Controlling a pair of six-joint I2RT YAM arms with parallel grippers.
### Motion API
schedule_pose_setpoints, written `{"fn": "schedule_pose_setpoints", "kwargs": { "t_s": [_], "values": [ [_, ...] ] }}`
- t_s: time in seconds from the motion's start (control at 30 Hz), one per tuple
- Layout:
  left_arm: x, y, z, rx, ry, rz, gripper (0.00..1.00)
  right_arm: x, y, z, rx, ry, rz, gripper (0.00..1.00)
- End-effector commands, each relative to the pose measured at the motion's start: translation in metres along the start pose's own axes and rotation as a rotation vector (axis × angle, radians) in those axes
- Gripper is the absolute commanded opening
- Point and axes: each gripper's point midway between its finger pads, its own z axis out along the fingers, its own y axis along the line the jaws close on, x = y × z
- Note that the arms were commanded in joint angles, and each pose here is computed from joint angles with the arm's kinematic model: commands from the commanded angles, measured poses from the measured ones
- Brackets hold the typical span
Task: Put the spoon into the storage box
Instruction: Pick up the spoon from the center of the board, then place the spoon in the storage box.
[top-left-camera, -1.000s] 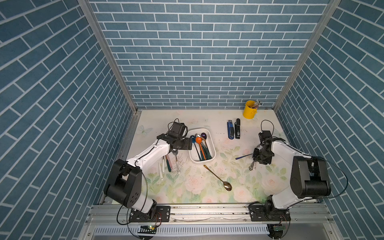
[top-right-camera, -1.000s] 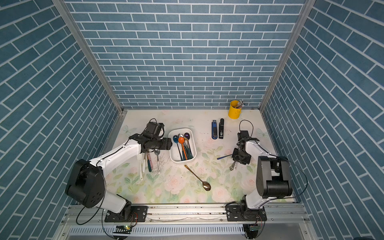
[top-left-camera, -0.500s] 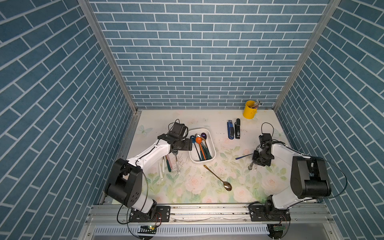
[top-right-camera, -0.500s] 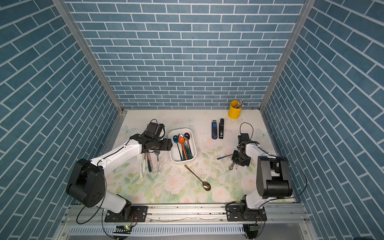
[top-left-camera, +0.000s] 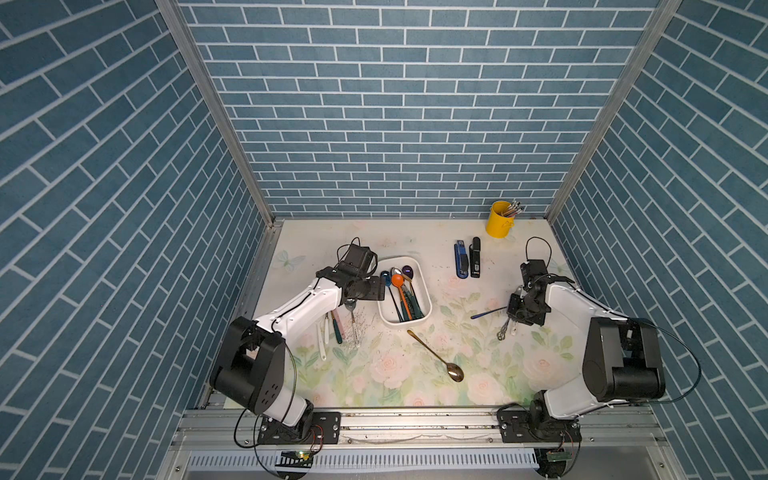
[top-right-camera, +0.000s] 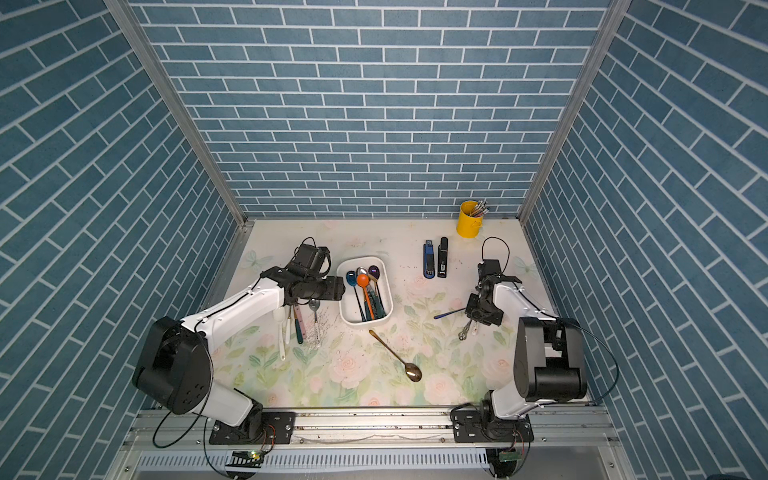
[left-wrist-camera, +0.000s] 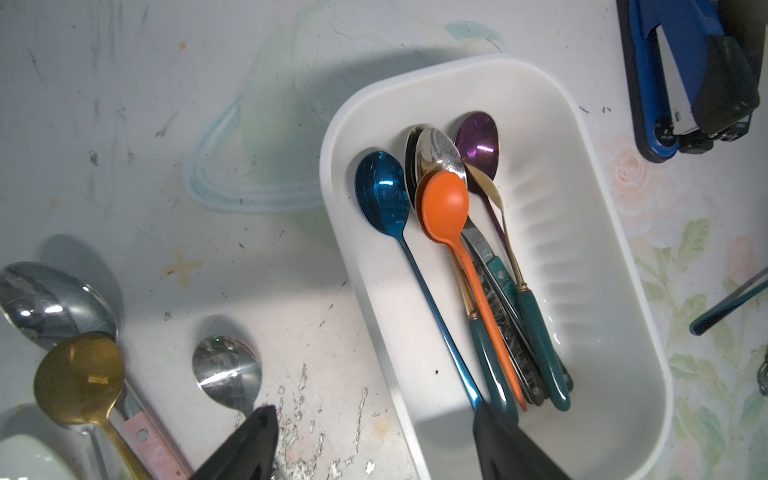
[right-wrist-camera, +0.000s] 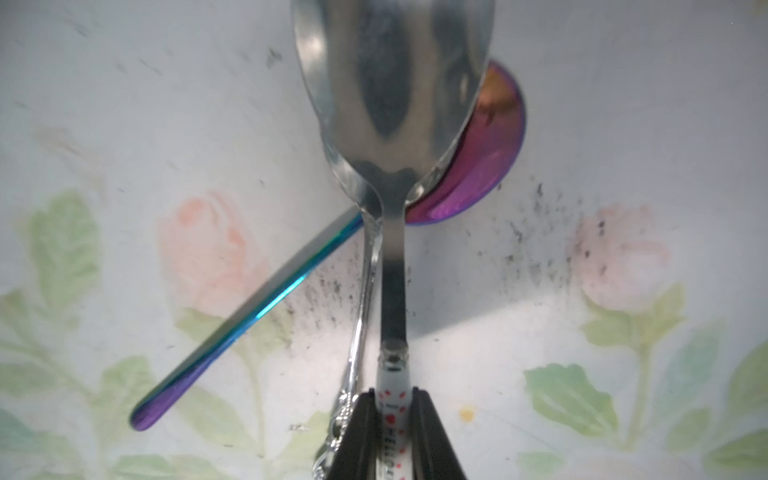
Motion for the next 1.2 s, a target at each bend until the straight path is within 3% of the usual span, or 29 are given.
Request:
{"fn": "schedule_pose_setpoints", "kwargs": {
  "t_s": [0.0,0.2,0.4,0.6,0.93,1.17],
  "values": [
    [-0.007,0.0,-0.006,-0.007,-0.014,-0.016,0.81,-0.014,-0.002,-0.027,0.025,-0.043,-0.026,0.08],
    [-0.009,0.02,-0.009,0.043,-0.035,-0.138,0.81,-0.028,0.01,-0.054,0.009,-0.079,-0.05,0.07],
    [0.005,0.058,-0.003,0.03,-0.027,-0.256,0.81,-0.04,0.048,-0.078,0.0,-0.088,-0.157,0.07],
    [0.018,0.092,-0.004,0.008,-0.026,-0.394,0.81,-0.04,0.124,-0.092,-0.1,-0.1,-0.272,0.06],
    [0.037,0.113,-0.013,-0.04,-0.013,-0.451,0.81,0.003,0.289,-0.069,-0.282,-0.039,-0.521,0.06],
    [0.048,0.116,-0.015,-0.044,-0.005,-0.459,0.81,0.023,0.34,-0.047,-0.318,0.016,-0.618,0.06]
  ]
}}
